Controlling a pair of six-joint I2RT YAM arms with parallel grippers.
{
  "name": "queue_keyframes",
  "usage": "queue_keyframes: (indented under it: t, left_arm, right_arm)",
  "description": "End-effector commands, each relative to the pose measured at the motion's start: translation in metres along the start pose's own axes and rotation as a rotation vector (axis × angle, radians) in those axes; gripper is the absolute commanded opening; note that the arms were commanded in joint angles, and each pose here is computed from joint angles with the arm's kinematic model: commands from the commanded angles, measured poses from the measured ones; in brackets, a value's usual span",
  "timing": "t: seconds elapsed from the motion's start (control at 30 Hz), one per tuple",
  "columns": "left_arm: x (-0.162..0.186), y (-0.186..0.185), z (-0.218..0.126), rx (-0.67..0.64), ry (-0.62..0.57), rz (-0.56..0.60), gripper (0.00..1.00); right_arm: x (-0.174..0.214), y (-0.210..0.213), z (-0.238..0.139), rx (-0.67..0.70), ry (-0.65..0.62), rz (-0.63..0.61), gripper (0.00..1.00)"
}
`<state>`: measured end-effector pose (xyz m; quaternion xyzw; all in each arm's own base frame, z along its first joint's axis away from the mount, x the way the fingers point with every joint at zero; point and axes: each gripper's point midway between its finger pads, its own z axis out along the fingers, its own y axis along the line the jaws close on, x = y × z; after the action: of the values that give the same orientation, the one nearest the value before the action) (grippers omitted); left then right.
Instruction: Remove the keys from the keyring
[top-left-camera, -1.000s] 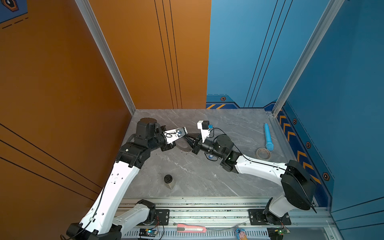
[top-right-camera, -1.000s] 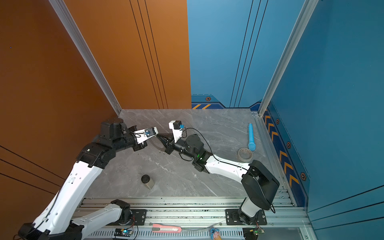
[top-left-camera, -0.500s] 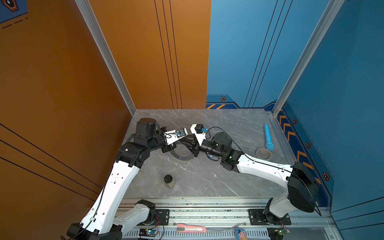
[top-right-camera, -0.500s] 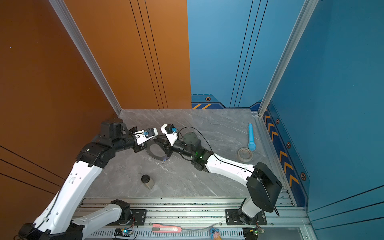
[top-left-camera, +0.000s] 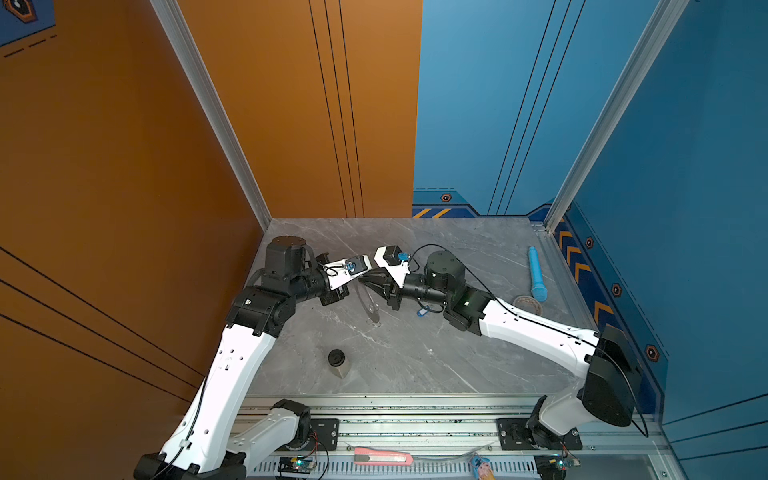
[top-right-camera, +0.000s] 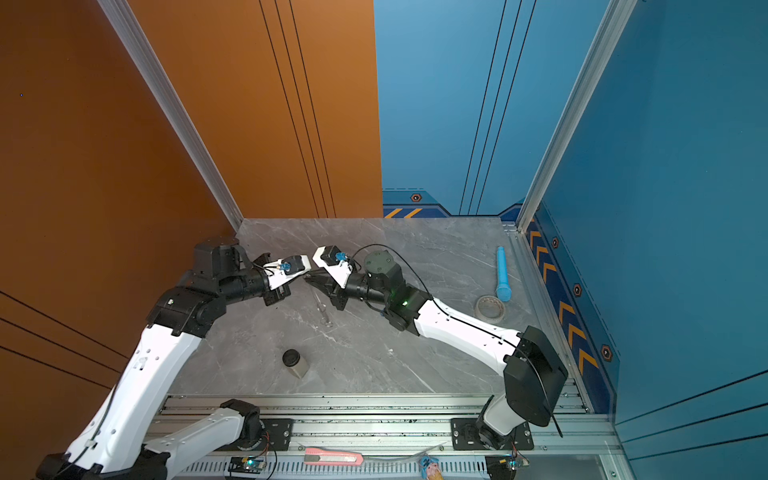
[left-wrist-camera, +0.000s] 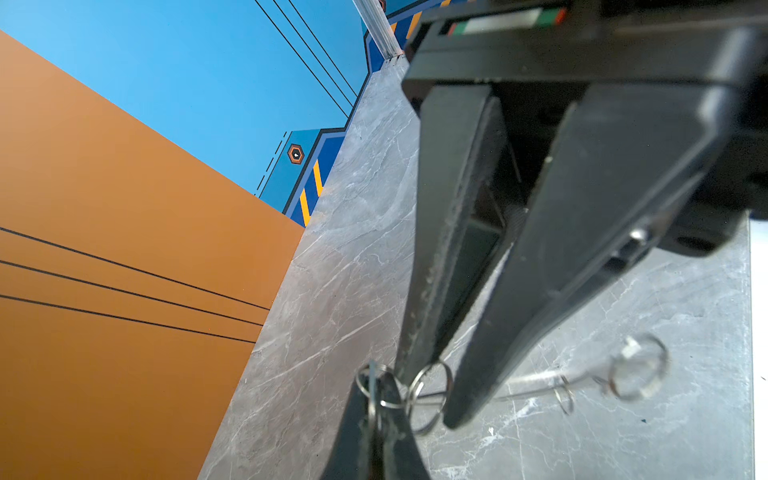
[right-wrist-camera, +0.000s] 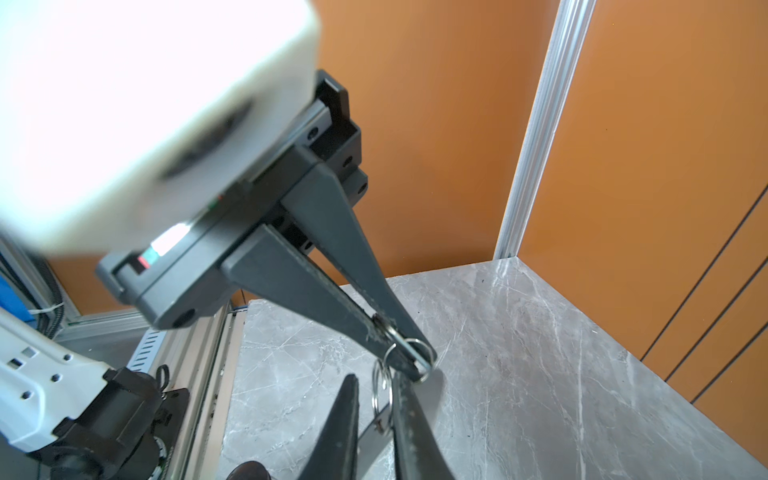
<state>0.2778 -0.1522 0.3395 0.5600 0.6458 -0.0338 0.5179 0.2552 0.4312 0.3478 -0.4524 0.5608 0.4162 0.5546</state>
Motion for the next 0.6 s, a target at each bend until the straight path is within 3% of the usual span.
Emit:
queue_keyframes:
  t: [0.0, 0.23, 0.57]
  left_arm:
    - [-0.009, -0.002, -0.008, 0.009, -0.040, -0.010, 0.00]
    - [-0.008, 0.004, -0.014, -0.009, -0.048, -0.019, 0.00]
    - [-0.004, 0.007, -0.014, -0.012, -0.047, -0.029, 0.00]
  right_arm:
    - [-0.014, 0.009, 0.002, -0.070, -0.015, -0.011, 0.14]
    - [-0.001, -0.001, 0.009, -0.041, 0.049, 0.007, 0.15]
    - [-0.008, -0.006, 0.001, 0.027, 0.024, -0.008, 0.25]
